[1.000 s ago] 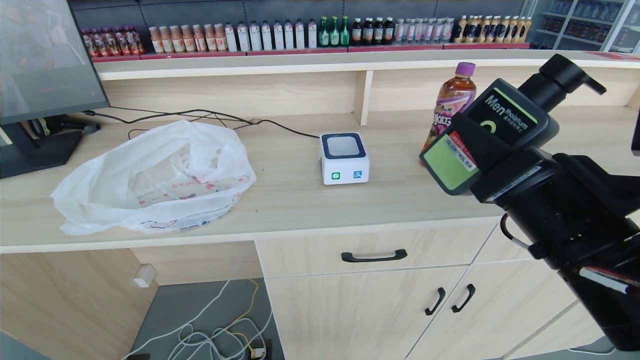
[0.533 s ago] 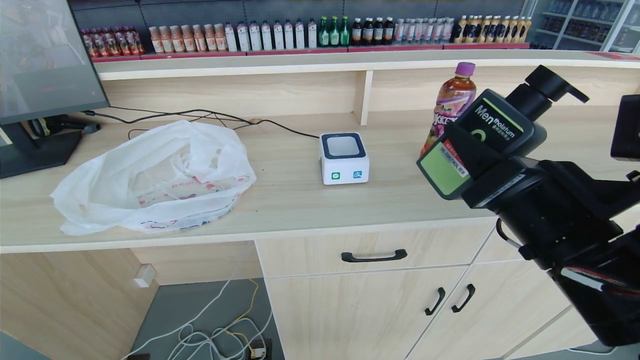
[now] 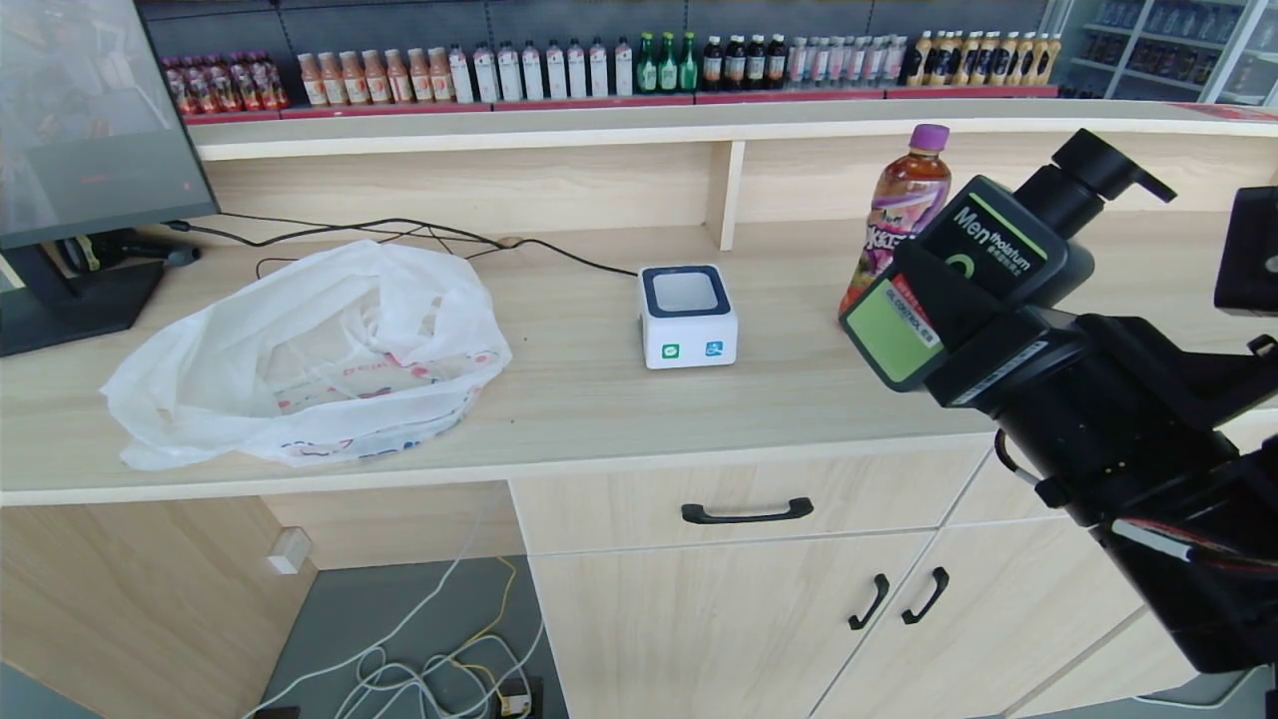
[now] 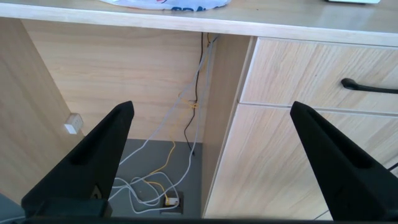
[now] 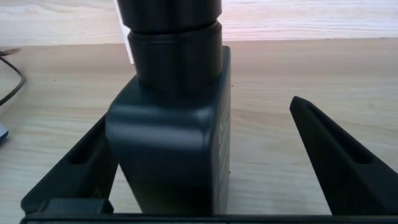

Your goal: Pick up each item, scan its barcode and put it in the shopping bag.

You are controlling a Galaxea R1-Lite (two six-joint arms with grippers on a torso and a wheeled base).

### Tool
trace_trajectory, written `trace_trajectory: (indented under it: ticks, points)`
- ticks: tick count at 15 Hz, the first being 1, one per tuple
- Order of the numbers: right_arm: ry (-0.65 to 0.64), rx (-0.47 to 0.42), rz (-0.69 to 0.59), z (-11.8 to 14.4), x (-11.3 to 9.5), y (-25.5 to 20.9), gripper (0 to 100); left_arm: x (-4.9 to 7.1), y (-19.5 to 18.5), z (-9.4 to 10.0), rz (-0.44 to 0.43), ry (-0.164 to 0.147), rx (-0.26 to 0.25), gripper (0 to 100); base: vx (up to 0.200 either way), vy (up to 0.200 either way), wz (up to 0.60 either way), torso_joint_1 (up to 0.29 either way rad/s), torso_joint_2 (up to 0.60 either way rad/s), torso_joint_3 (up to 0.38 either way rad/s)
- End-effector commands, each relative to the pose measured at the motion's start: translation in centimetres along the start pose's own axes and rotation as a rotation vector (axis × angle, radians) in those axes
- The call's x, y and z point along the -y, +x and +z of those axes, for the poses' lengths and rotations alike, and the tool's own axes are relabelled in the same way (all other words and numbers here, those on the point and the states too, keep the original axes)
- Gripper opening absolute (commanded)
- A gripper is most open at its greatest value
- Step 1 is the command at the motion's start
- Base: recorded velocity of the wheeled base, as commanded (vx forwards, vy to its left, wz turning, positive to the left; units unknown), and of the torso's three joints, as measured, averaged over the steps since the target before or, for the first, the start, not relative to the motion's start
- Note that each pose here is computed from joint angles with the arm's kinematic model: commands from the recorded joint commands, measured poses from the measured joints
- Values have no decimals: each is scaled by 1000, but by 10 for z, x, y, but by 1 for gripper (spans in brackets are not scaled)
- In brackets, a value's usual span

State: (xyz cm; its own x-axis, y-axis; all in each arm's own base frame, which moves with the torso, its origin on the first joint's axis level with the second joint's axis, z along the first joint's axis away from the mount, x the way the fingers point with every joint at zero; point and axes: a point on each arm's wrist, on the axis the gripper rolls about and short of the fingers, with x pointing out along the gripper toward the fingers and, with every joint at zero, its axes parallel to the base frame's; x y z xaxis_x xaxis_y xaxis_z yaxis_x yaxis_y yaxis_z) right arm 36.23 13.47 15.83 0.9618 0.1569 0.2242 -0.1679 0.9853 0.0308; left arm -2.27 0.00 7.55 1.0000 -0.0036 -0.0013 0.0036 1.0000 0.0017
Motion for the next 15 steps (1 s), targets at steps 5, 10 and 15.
trace_trajectory:
  ticks: [5,10,15]
  points:
    - [0,4,-9,0,2,11,100,0,0,0,1,0,0,100,0,0,0,0,0,0]
    - [12,0,-10,-2,1,11,0,0,0,0,1,0,0,100,0,0,0,0,0,0]
    - [15,8,-15,1,1,11,0,0,0,0,1,0,0,100,0,0,0,0,0,0]
